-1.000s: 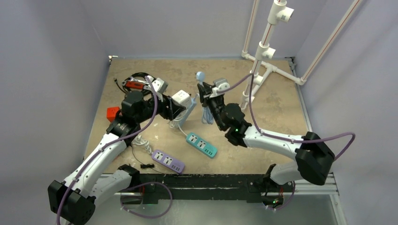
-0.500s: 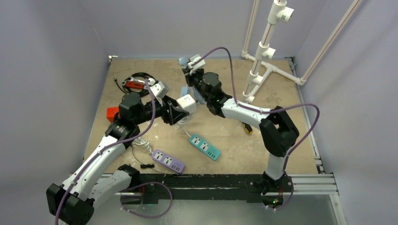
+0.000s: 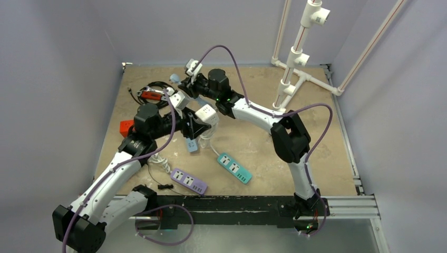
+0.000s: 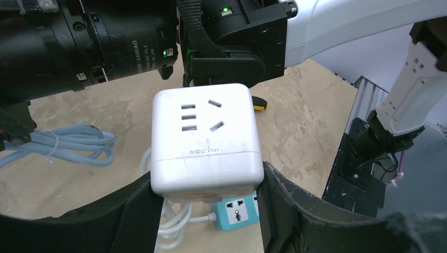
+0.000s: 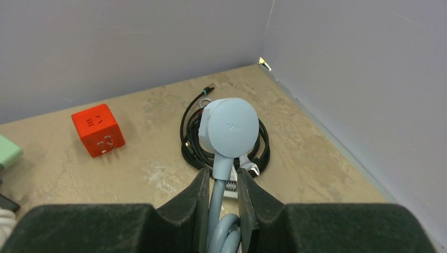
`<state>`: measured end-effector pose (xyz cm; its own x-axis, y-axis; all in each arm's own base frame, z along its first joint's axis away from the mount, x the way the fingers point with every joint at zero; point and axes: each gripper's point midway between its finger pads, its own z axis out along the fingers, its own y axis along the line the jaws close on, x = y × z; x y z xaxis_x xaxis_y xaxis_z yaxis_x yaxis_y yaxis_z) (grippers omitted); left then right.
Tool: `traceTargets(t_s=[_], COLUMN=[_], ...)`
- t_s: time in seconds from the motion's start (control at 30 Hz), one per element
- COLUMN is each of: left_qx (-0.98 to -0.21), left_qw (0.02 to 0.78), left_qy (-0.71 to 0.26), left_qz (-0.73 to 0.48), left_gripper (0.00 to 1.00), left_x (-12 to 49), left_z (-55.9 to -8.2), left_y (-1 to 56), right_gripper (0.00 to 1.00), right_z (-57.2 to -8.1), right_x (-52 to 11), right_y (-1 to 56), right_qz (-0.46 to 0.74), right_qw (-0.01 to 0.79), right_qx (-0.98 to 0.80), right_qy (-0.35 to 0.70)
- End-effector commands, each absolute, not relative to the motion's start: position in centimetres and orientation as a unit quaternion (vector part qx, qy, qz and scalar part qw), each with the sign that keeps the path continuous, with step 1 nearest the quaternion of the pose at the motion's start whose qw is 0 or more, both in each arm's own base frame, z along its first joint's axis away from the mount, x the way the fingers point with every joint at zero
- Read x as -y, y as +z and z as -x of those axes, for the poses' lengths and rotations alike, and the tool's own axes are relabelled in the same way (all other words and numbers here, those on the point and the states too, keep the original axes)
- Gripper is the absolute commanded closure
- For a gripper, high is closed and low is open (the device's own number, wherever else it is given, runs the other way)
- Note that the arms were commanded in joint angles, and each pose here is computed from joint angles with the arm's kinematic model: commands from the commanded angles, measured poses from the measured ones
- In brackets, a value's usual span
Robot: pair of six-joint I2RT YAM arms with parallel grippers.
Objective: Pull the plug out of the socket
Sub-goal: Place the socket at the center of the board.
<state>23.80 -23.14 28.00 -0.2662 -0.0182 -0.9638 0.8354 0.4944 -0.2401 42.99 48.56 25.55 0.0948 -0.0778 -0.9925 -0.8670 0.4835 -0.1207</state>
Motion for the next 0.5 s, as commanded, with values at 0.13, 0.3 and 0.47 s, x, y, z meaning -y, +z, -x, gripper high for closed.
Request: traceTargets(t_s=[0.13,0.3,0.47], left_qx=[-0.609,-0.641,-0.641], left_qw=[0.54,0.557,0.557], left_qy=[-0.446,-0.406,-0.408], left_qz=[-0.372,-0.338,-0.336], left_gripper=[1.0,1.0,1.0], left_x=[25.7,24.8,24.9], left_z=[-21.6,-23.5,-23.5], left_y=[30.7,30.1,30.1], right_gripper=[0.65,0.6,0.57], right_z=[-42.3,-46.8,-48.8], right_x=[-52.1,-47.6,-44.3], right_y=[26.3,26.1,25.7], right_qz=[0.378,0.255,0.198], right_qw=[0.638,0.685,0.698], right_qx=[-0.58,-0.635,-0.661], right_qy=[0.337,0.249,0.194])
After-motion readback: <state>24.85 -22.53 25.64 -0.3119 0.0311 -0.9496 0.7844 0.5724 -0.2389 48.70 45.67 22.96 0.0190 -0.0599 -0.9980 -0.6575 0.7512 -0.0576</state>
